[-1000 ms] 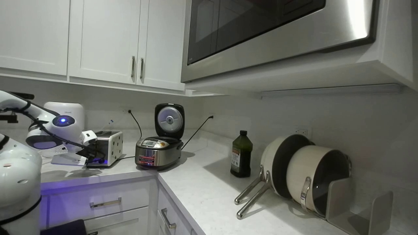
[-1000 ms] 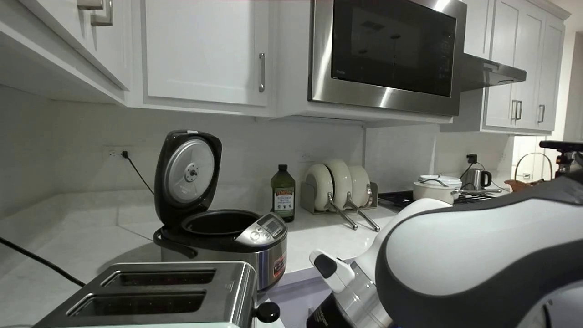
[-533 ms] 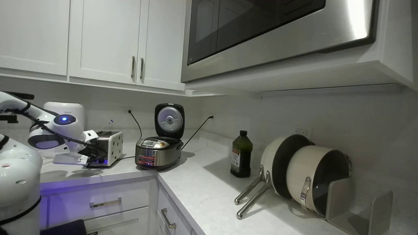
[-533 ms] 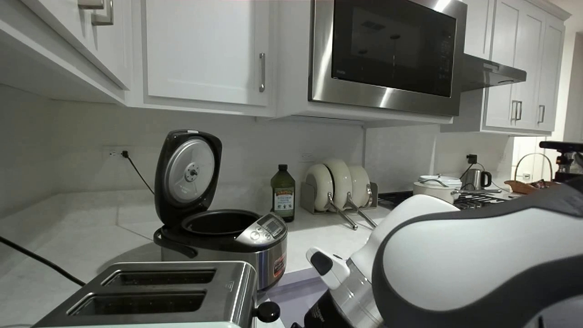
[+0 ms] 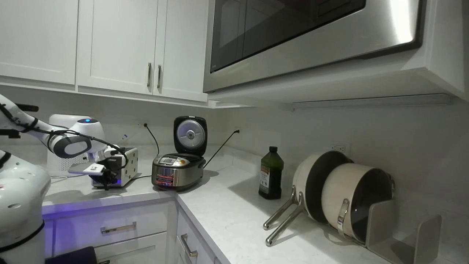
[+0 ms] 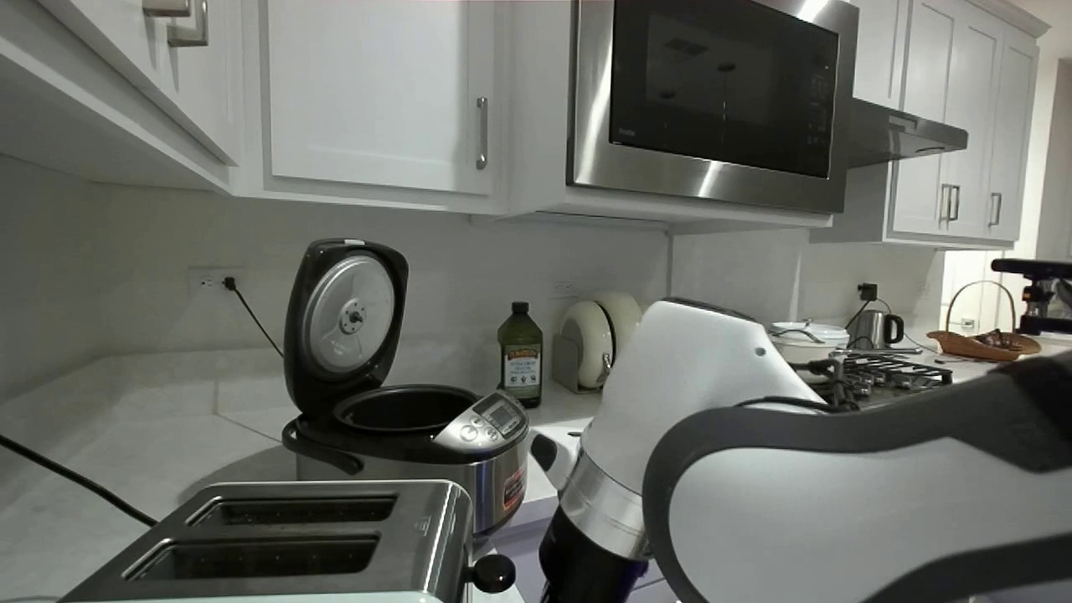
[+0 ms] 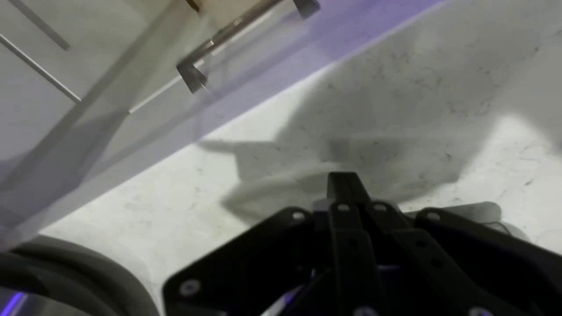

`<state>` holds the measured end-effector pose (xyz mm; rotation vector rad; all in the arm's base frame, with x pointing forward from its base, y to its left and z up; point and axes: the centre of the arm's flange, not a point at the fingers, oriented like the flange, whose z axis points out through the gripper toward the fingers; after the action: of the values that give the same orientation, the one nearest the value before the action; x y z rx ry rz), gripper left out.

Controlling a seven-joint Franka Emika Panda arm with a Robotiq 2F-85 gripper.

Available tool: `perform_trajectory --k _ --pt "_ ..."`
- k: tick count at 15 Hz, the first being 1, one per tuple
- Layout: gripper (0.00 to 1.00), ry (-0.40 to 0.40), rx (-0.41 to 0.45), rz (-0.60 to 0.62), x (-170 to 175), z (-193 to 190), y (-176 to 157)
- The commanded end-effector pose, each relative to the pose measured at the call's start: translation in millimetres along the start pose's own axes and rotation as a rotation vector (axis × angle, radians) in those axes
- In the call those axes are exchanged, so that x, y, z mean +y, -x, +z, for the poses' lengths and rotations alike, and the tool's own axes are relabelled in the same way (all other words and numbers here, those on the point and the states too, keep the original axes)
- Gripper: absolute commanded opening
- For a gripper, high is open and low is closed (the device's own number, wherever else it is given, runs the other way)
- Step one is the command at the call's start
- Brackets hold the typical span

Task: Press the button to release the lever on the toaster upwards

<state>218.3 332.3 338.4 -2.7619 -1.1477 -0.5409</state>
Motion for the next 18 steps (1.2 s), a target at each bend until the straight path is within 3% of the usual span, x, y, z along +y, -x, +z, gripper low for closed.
perform_trajectory --k 1,9,14,15,16,18 --pt "0.00 0.024 -0.102 0.101 -1 -42 -31" --pt "0.00 0.154 -0.188 0.268 5 -108 -49" --pt "0.00 0.117 -0.340 0.405 11 -136 -46" --pt "0.26 0.087 -0.367 0.446 15 -141 -48" --pt "0.27 0.067 -0.387 0.475 17 -146 -49" --pt "0.41 0.038 -0.406 0.526 21 -153 -55"
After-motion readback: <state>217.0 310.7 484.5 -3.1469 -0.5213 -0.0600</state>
